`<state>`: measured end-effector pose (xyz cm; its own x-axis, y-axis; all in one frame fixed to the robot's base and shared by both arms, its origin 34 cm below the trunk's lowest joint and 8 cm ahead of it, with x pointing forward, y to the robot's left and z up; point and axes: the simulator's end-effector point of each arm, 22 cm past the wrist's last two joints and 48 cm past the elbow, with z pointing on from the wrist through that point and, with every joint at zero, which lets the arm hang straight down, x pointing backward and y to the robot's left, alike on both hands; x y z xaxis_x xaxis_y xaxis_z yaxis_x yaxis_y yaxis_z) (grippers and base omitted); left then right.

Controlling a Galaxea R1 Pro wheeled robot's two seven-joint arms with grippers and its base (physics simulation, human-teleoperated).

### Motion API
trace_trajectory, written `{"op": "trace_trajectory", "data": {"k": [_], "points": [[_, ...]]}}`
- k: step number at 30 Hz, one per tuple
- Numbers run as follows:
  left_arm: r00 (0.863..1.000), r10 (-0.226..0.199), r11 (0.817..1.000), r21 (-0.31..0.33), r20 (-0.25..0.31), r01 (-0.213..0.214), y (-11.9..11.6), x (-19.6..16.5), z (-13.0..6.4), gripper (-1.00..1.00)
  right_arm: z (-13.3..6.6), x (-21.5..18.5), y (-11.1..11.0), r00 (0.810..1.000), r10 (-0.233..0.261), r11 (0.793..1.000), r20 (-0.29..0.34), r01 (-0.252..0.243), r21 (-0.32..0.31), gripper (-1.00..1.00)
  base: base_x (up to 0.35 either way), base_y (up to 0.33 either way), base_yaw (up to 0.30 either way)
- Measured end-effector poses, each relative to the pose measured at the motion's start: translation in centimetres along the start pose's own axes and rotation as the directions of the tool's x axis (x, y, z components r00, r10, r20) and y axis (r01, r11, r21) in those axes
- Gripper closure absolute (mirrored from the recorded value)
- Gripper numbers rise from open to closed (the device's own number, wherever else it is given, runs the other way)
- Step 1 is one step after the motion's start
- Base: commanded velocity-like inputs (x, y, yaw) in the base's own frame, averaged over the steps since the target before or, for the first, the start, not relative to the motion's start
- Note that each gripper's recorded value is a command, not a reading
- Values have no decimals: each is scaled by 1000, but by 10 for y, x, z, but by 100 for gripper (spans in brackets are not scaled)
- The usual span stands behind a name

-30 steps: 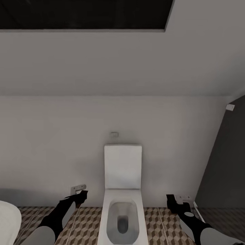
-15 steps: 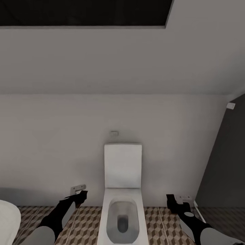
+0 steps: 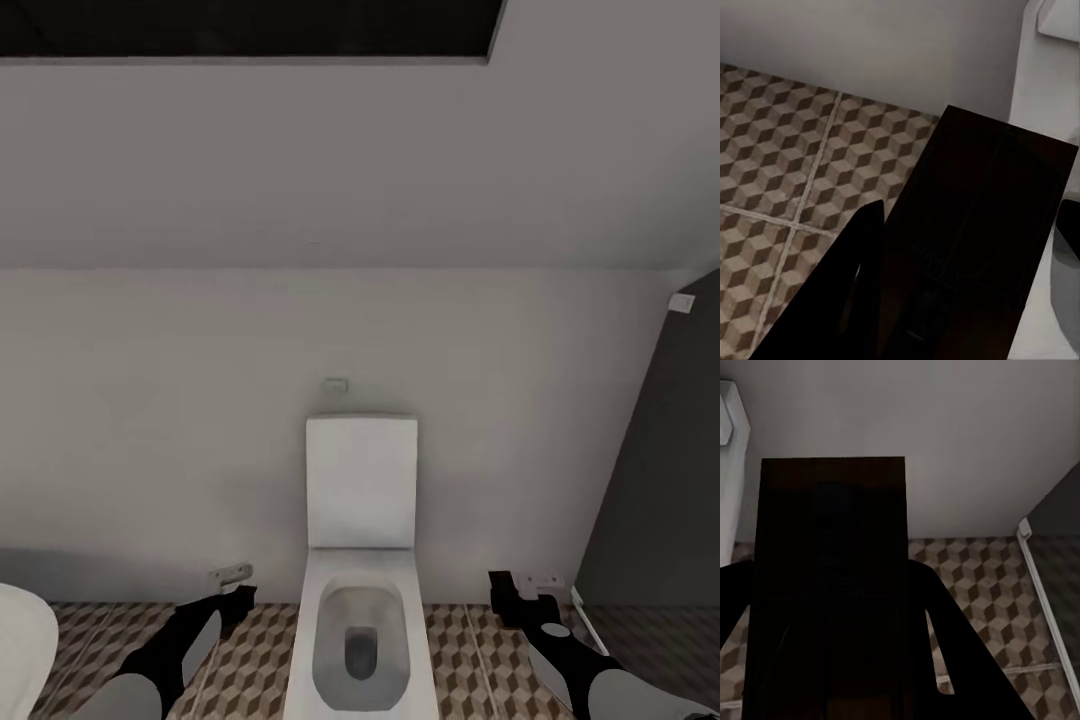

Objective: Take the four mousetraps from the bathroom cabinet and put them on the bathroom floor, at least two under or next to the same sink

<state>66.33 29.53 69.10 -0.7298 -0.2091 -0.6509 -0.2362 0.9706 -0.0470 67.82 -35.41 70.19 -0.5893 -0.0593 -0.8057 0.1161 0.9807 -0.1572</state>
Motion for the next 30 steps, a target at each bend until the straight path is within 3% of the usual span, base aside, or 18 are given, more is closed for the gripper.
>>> {"op": "trace_trajectory", "data": {"k": [7, 10, 14, 30], "points": [[1000, -1, 1000, -26, 8, 2, 5, 3, 8, 100, 6, 9, 2, 1000, 0, 1000, 0, 0, 0, 100, 0, 0, 0], [1000, -5, 998, -58, 21, 6, 8, -1, 9, 100, 9, 13, 3, 1000, 0, 1000, 0, 0, 1, 100, 0, 0, 0], [1000, -4, 993, -114, -4, 4, 11, 3, 9, 100, 13, 18, 4, 1000, 0, 1000, 0, 0, 0, 100, 0, 0, 0], [1000, -5, 993, -115, -5, 5, 2, 20, 25, 100, 27, 41, 8, 1000, 0, 1000, 1, 0, 0, 100, 0, 0, 0]]}}
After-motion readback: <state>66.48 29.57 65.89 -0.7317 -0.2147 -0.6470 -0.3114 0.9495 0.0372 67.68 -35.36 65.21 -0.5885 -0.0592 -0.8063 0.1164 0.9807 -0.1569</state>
